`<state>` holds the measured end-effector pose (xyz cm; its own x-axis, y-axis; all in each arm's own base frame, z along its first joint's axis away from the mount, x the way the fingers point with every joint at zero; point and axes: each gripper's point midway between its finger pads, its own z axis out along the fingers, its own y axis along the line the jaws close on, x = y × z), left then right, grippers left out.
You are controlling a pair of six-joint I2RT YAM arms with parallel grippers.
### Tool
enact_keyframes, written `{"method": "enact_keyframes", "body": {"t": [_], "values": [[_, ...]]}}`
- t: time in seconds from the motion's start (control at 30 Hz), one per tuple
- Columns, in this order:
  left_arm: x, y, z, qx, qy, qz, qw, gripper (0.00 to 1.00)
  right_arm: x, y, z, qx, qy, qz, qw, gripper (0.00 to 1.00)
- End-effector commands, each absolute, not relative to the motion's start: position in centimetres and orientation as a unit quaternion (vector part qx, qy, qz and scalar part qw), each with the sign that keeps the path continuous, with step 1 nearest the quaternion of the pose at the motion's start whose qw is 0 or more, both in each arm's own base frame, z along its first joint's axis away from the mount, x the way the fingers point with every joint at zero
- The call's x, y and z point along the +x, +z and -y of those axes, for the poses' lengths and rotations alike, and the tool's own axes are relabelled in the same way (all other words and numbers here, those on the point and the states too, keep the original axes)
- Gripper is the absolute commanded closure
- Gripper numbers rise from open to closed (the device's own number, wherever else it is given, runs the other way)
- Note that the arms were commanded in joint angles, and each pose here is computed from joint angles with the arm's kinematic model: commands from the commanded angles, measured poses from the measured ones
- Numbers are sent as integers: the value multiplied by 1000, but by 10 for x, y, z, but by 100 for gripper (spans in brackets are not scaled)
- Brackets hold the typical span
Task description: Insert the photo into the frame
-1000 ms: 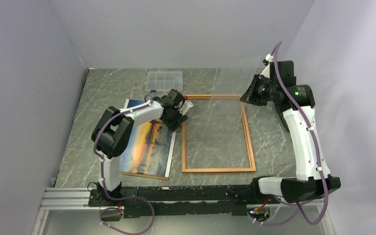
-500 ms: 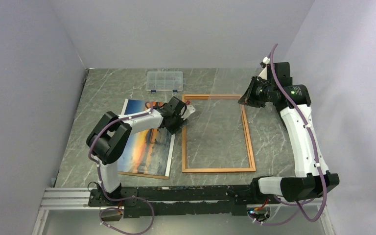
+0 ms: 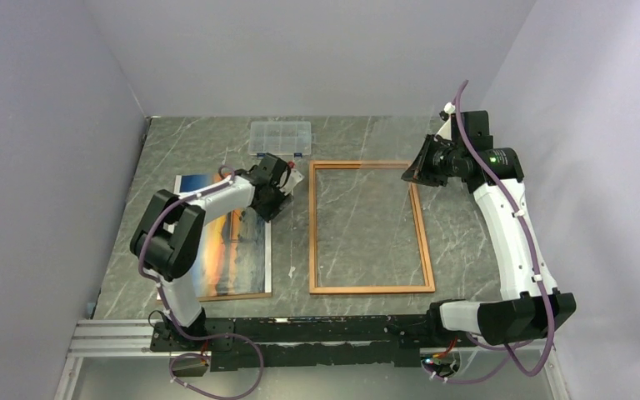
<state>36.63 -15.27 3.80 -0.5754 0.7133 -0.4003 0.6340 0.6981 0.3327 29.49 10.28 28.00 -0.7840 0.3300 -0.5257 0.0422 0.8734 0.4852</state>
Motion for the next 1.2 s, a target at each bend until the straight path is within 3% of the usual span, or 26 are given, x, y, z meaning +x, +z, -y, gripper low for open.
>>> {"method": "enact_keyframes", "body": {"t": [0.0, 0.07, 0.2, 0.4, 0.73, 1.17], "values": [[349, 80, 177, 356, 10, -907, 224, 30, 295, 297, -104, 95, 240, -903, 342, 100], [347, 95, 201, 343, -34, -912, 220, 9, 295, 301, -101, 96, 234, -902, 348, 100], [338, 95, 249, 316, -118, -922, 191, 6, 294, 302, -101, 97, 235, -902, 349, 100], [340, 60, 279, 295, -139, -932, 159, 9, 291, 295, -102, 101, 237, -904, 340, 100], [341, 26, 258, 297, -75, -940, 151, 20, 285, 276, -114, 104, 271, -902, 319, 100], [326, 57, 219, 262, -95, -948, 154, 23, 299, 246, -145, 88, 297, -907, 284, 100]]}}
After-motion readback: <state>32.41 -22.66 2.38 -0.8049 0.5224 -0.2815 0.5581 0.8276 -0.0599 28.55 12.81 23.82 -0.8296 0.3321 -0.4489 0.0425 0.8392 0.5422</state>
